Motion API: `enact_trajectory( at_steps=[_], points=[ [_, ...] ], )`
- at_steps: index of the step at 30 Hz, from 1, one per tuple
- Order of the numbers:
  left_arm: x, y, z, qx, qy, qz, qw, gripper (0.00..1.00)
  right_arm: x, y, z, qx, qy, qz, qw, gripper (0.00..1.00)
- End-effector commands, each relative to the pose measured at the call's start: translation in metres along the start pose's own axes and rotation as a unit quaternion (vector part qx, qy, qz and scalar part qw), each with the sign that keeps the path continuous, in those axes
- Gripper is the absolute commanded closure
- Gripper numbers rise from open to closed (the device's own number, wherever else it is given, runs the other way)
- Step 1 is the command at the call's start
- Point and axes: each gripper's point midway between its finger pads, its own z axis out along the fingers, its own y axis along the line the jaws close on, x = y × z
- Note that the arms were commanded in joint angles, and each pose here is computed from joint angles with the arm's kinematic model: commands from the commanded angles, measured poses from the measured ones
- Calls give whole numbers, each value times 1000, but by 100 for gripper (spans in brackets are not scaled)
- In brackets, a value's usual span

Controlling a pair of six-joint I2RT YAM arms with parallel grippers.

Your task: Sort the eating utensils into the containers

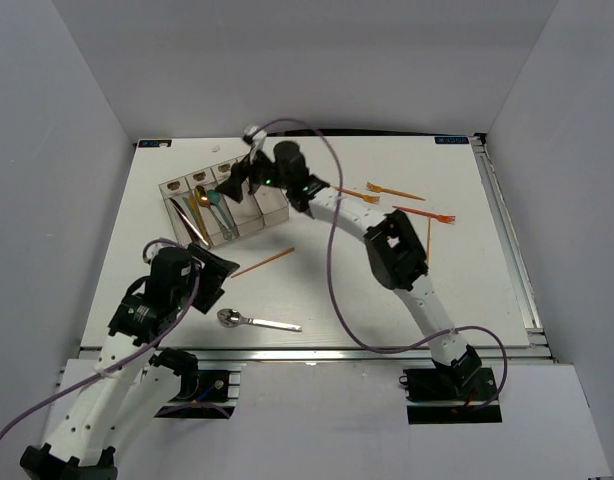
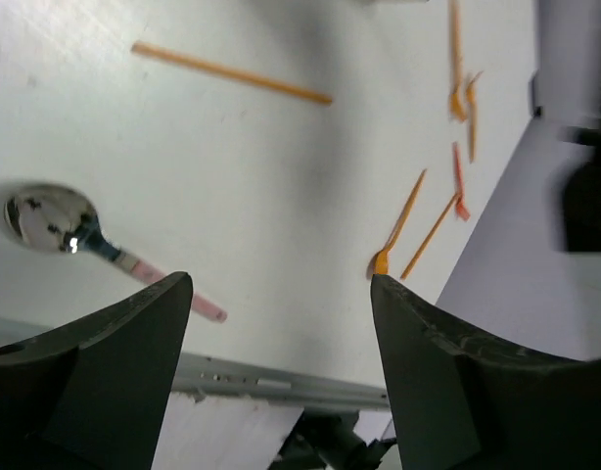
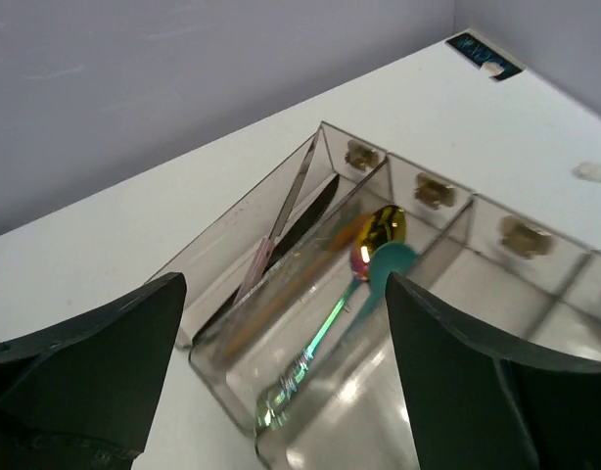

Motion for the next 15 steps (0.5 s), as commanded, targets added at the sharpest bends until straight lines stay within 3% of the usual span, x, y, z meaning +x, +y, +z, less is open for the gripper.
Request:
enact_trajectory(
  at_steps=[1,4,7,8,15],
  points=[
    [39,16,10,-33,92,-79,992,16,-128,23,-68,-72,-45,-102,991,11],
    [69,45,26,-102,154,-108,977,16,-86,5,-113,-67,57,-111,990,11],
    [97,74,37,-193,200,-133,951,13,-101,-2,-177,-37,81,-146,985,11],
    [107,83,42,-231,211,-130,941,13,-69,-20,-202,-18,111,-125,986,11],
    [124,99,65,-351,206,-119,906,16,-19,-48,-309,74,150,-91,982,11]
  ],
)
